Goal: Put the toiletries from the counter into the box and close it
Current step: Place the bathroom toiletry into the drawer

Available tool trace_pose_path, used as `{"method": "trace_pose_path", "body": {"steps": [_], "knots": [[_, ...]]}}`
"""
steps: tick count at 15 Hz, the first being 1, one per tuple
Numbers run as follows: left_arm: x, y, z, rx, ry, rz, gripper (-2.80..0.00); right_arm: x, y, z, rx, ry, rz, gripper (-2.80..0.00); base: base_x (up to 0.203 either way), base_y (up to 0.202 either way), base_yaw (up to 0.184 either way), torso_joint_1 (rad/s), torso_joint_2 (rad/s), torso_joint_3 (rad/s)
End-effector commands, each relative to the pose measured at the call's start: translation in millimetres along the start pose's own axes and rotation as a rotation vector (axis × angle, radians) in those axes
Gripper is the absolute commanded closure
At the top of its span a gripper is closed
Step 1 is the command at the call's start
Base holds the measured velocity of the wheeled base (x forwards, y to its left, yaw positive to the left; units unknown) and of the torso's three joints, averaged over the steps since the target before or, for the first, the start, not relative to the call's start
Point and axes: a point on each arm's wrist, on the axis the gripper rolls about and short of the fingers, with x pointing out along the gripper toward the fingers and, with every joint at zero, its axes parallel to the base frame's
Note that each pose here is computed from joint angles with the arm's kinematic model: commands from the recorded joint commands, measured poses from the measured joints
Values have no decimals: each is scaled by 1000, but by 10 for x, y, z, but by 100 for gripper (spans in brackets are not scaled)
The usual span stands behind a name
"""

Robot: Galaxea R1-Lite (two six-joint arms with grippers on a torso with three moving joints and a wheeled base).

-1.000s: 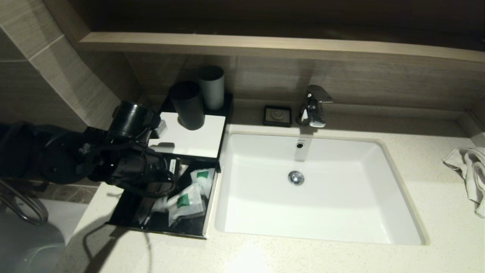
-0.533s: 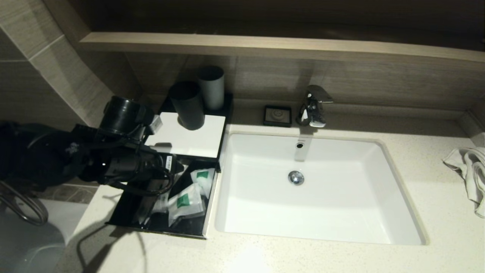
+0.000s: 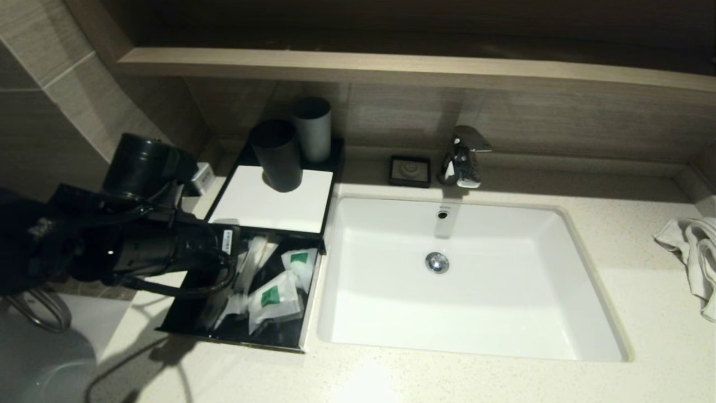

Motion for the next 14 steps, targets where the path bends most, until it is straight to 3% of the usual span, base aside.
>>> {"method": "trace_pose_path", "body": {"steps": [1,14], "knots": [[-173,40,-11,-7,-35,-5,0,1,0,0,0,2,0,0,0,0,0,0,0,0],[-573,189,-281,3,-67,-6,0,1,0,0,0,2,0,0,0,0,0,0,0,0]]}}
